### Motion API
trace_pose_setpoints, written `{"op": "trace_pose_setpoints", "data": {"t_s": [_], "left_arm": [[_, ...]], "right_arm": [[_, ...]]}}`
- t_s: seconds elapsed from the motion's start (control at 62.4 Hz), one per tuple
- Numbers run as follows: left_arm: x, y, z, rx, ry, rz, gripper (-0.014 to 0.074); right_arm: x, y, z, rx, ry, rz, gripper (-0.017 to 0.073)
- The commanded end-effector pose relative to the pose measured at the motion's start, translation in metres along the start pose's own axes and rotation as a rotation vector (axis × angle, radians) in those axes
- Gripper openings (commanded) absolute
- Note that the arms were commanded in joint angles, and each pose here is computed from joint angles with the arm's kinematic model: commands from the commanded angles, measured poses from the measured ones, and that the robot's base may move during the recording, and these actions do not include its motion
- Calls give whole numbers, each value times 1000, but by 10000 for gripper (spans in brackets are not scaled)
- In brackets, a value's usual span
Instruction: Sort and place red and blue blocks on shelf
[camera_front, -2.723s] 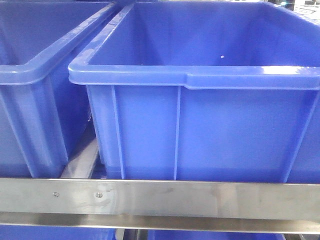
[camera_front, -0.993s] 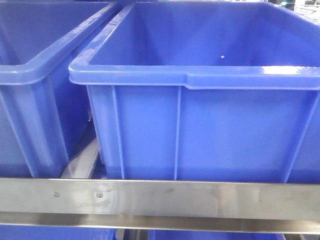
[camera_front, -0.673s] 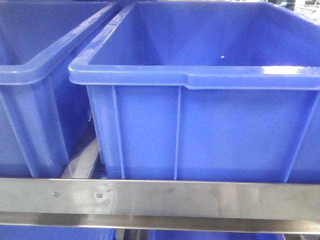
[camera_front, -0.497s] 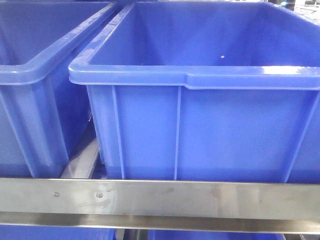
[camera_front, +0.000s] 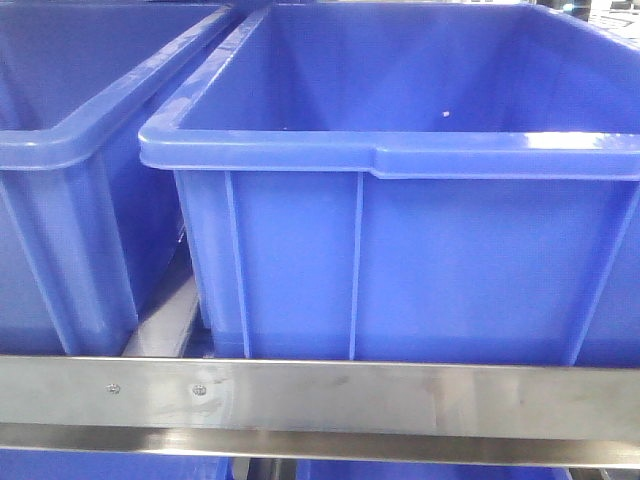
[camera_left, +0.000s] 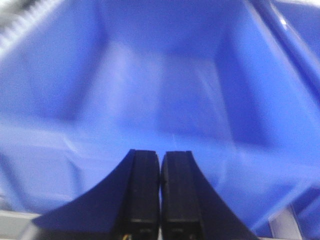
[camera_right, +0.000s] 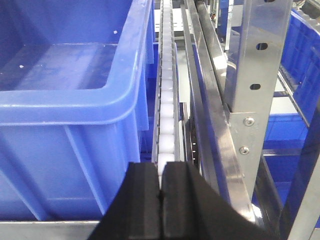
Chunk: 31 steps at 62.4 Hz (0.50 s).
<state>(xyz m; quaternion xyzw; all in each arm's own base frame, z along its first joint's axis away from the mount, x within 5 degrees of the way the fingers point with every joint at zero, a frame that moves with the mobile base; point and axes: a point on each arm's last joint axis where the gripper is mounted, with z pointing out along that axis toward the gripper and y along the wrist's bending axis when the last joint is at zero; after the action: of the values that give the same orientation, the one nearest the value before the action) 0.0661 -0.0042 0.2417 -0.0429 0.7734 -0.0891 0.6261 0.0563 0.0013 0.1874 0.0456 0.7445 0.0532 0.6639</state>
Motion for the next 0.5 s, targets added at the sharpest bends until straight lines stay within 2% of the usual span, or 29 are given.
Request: {"op": "trace_pose_setpoints", "data": {"t_s": [0.0, 0.176, 0.481], "left_arm": [[-1, -4, 3, 71, -169, -31, 135], [23, 2, 2, 64, -220, -33, 135], [40, 8, -1, 26, -260, -41, 135]], "right_arm": [[-16, 2, -4, -8, -132, -14, 69], [-16, 2, -4, -8, -132, -14, 69], [-16, 2, -4, -8, -132, -14, 69]]}}
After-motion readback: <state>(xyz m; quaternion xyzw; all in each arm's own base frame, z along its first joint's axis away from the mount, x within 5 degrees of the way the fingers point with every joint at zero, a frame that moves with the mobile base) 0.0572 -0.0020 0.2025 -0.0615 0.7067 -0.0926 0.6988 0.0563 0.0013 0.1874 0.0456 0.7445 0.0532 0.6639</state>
